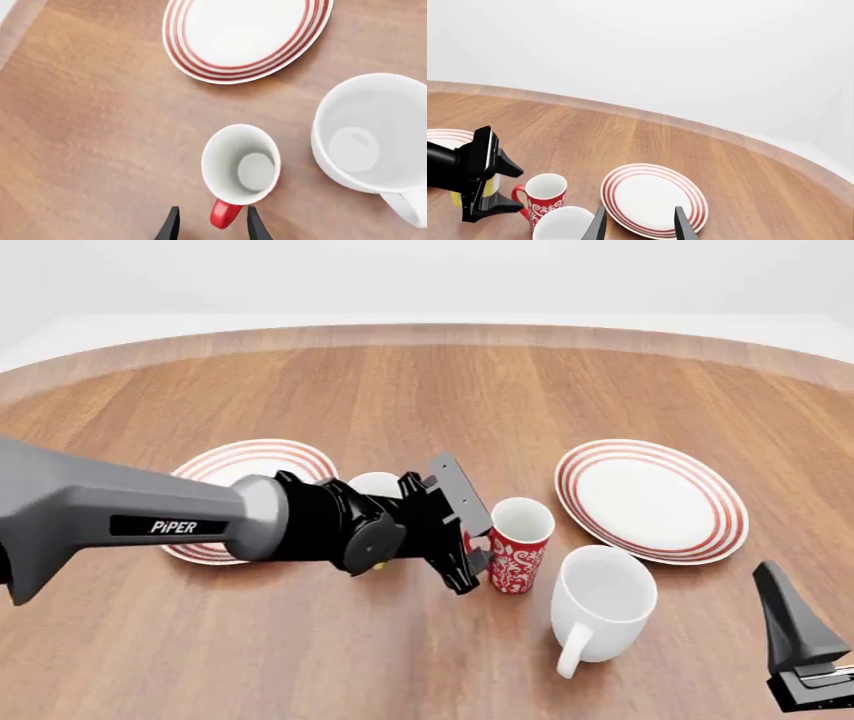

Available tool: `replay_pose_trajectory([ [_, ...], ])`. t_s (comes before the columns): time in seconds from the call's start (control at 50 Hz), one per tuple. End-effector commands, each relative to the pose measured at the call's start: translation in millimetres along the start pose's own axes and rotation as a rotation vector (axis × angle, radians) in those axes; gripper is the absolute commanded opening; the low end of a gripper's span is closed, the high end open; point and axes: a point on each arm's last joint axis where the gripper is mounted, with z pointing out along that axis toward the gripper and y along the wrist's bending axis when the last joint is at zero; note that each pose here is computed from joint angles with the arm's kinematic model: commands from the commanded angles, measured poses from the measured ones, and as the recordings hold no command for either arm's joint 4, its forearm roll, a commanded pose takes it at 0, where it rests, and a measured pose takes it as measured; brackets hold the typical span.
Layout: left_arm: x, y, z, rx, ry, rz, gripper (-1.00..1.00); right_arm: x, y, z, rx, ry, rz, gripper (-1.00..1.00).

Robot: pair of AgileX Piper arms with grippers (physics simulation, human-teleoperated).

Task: Put the red mug on the left plate.

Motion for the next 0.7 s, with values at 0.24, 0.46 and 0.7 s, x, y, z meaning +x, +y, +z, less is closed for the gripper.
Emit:
replay_pose_trajectory([
  [0.24,5.0,5.0,14,-0.008,0.012,-0.02,1.0,-1,0,0,0.006,-0.004,0.0,1.0],
  [0.46,2.8,8.0,10,-0.018,-0.002,-0.036,-1.0,-1,0,0,0.006,-0.005,-0.002,1.0],
  [0.7,-4.9,9.6,0,-0.024,-0.023,-0.06,-1.0,0,0,0,0.004,-0.003,-0.005,1.0],
])
